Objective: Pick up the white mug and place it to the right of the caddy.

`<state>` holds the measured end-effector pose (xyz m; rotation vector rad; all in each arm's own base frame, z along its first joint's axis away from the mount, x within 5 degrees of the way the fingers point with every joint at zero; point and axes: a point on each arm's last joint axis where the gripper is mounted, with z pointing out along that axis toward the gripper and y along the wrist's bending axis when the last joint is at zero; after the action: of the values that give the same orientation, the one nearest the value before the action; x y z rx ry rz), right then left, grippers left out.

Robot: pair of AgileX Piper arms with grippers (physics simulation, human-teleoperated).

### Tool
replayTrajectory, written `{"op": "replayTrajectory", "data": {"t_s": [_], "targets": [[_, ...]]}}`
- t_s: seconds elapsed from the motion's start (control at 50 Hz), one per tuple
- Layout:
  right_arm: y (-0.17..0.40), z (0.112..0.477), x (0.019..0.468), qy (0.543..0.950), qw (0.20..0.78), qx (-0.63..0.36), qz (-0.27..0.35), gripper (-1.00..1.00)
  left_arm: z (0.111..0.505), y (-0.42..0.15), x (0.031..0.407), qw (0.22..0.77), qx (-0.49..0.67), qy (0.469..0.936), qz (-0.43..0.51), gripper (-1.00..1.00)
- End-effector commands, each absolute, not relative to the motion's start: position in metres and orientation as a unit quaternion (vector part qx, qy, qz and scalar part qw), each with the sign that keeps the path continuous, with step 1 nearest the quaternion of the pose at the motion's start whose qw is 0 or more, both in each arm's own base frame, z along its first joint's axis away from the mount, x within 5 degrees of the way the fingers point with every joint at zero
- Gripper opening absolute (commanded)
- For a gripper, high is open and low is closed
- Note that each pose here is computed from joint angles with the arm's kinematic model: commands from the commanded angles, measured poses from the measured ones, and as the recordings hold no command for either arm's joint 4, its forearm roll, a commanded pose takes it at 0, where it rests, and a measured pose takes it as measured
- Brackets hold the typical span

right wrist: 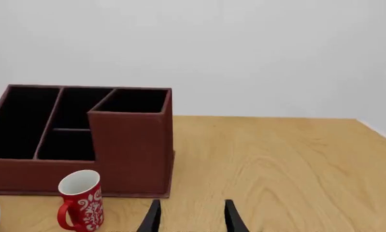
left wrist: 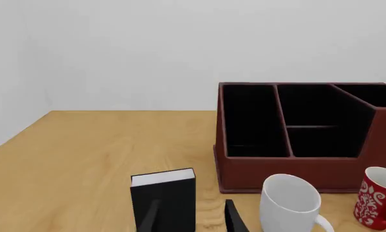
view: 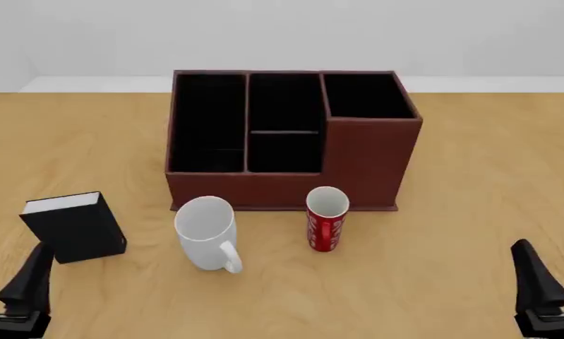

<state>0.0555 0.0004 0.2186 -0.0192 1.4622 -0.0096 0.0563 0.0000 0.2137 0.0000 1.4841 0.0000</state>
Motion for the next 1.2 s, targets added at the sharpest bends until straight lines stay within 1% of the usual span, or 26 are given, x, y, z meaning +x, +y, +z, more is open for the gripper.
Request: {"op": "replayTrajectory", "data": {"t_s": [0.02, 0.06, 0.1, 0.26, 0.52, 0.66, 0.84, 0.98, 1.2], "targets": [[0.000, 0.221, 0.056, 0.672, 0.741, 0.000, -0.002, 1.00, 0.214, 0.000, 0.057, 0.737, 0.000, 0.676, 0.000, 1.00], [0.000, 0.224, 0.055, 0.672, 0.741, -0.005, -0.007, 1.00, 0.214, 0.000, 0.057, 0.737, 0.000, 0.676, 0.000, 1.00], [0.001, 0.228, 0.054, 0.671, 0.741, -0.007, 0.005, 1.00, 0.214, 0.000, 0.057, 0.737, 0.000, 0.676, 0.000, 1.00], [0.002, 0.249, 0.048, 0.666, 0.746, -0.017, 0.017, 1.00, 0.214, 0.000, 0.057, 0.737, 0.000, 0.676, 0.000, 1.00], [0.003, 0.296, 0.029, 0.649, 0.759, -0.051, 0.031, 1.00, 0.214, 0.000, 0.057, 0.737, 0.000, 0.676, 0.000, 1.00], [0.004, 0.327, 0.025, 0.637, 0.765, -0.081, 0.034, 1.00, 0.214, 0.000, 0.057, 0.737, 0.000, 0.676, 0.000, 1.00], [0.010, 0.359, 0.040, 0.642, 0.754, -0.132, 0.038, 1.00, 0.214, 0.000, 0.057, 0.737, 0.000, 0.676, 0.000, 1.00], [0.020, 0.382, 0.061, 0.657, 0.731, -0.176, 0.045, 1.00, 0.214, 0.000, 0.057, 0.737, 0.000, 0.676, 0.000, 1.00], [0.040, 0.402, 0.089, 0.673, 0.697, -0.241, 0.056, 1.00, 0.214, 0.000, 0.057, 0.737, 0.000, 0.676, 0.000, 1.00]]}}
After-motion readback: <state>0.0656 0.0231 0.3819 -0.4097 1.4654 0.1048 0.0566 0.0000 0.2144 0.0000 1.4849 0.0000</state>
